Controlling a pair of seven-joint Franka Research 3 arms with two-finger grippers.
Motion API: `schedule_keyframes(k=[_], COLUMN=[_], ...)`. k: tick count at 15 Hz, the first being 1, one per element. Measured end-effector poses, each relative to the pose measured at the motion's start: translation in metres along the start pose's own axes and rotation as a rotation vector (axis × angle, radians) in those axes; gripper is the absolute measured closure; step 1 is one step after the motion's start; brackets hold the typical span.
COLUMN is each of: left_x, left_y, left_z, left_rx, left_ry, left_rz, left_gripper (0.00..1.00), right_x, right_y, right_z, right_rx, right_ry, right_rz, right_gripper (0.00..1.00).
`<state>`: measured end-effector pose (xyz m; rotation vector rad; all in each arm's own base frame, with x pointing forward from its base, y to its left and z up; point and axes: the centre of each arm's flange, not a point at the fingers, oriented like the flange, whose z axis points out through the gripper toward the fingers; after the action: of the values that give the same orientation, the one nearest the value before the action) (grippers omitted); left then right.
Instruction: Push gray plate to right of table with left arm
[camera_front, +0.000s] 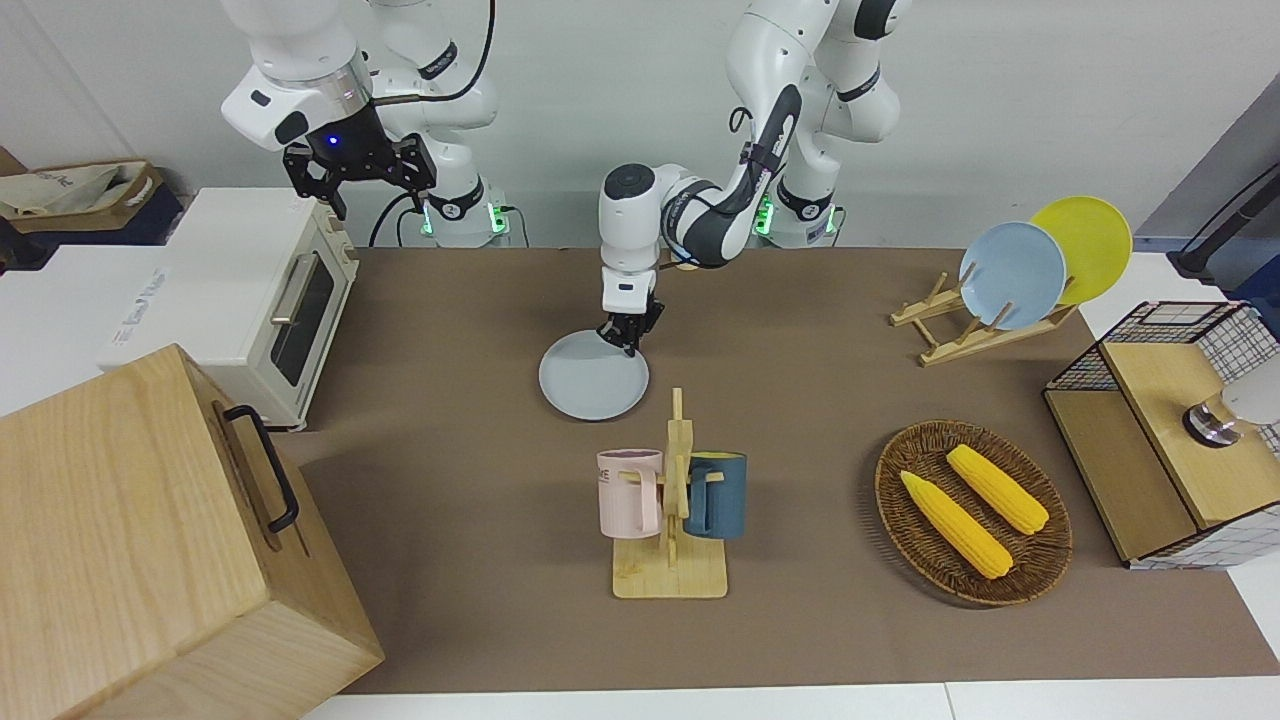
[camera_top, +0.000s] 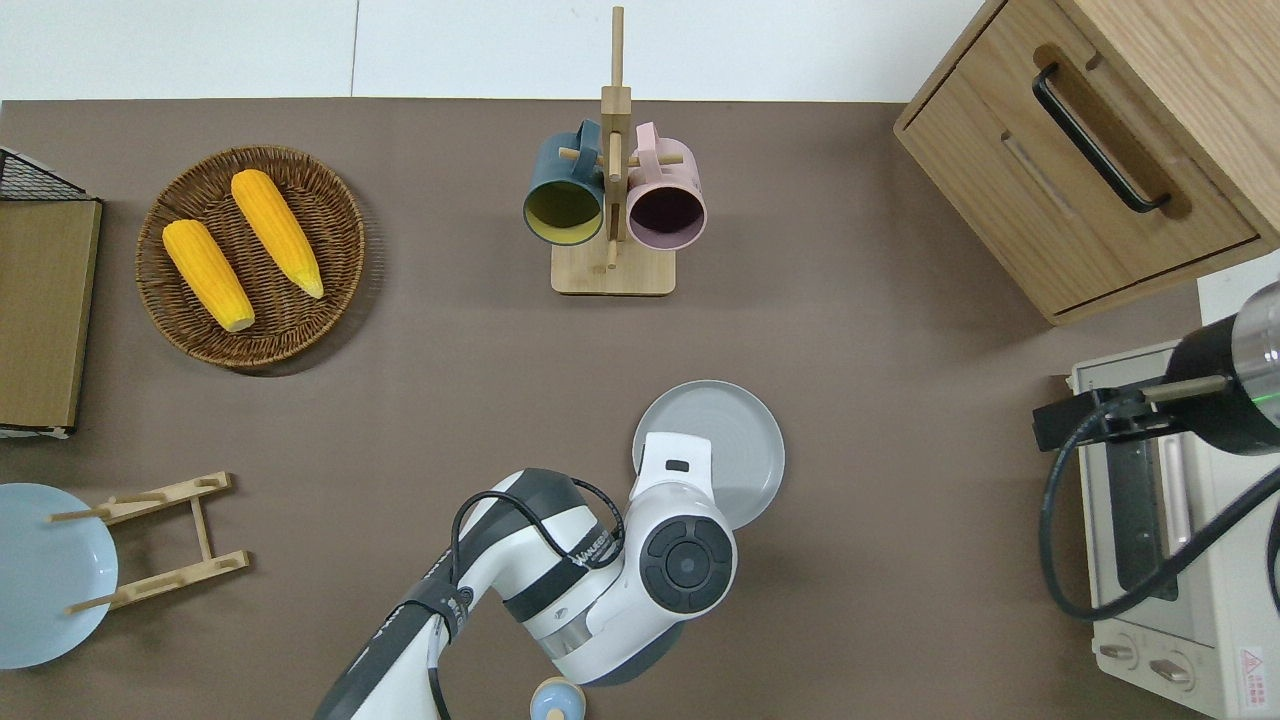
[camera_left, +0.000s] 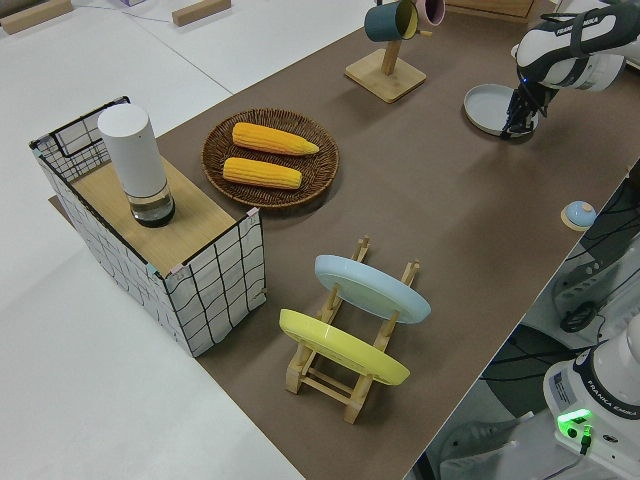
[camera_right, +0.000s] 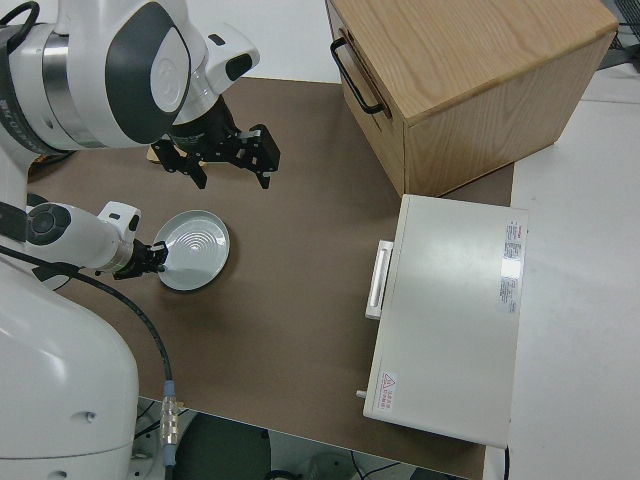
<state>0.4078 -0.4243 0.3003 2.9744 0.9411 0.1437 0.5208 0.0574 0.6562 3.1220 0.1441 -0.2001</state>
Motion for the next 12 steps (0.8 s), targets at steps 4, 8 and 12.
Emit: schedule_keyframes(k=[4, 8, 12], left_x=[-0.004, -0.005, 0.004], left_y=[0.003, 0.009, 0.015], left_z=[0.001, 0.009, 0.004], left_rx=[0.019, 0.08, 0.121], left_ry=[0.022, 0.032, 0.007], left_rz=[0.029, 0.059, 0.081], left_gripper=[0.94, 0.6, 0.17], right_x=[0.0, 0.0, 0.0], right_y=[0.0, 0.0, 0.0], right_z=[0.0, 0.0, 0.0], right_rx=[0.0, 0.0, 0.0], right_ry=[0.0, 0.0, 0.0], right_rz=[0.0, 0.0, 0.0], right_gripper=[0.01, 0.01, 0.01])
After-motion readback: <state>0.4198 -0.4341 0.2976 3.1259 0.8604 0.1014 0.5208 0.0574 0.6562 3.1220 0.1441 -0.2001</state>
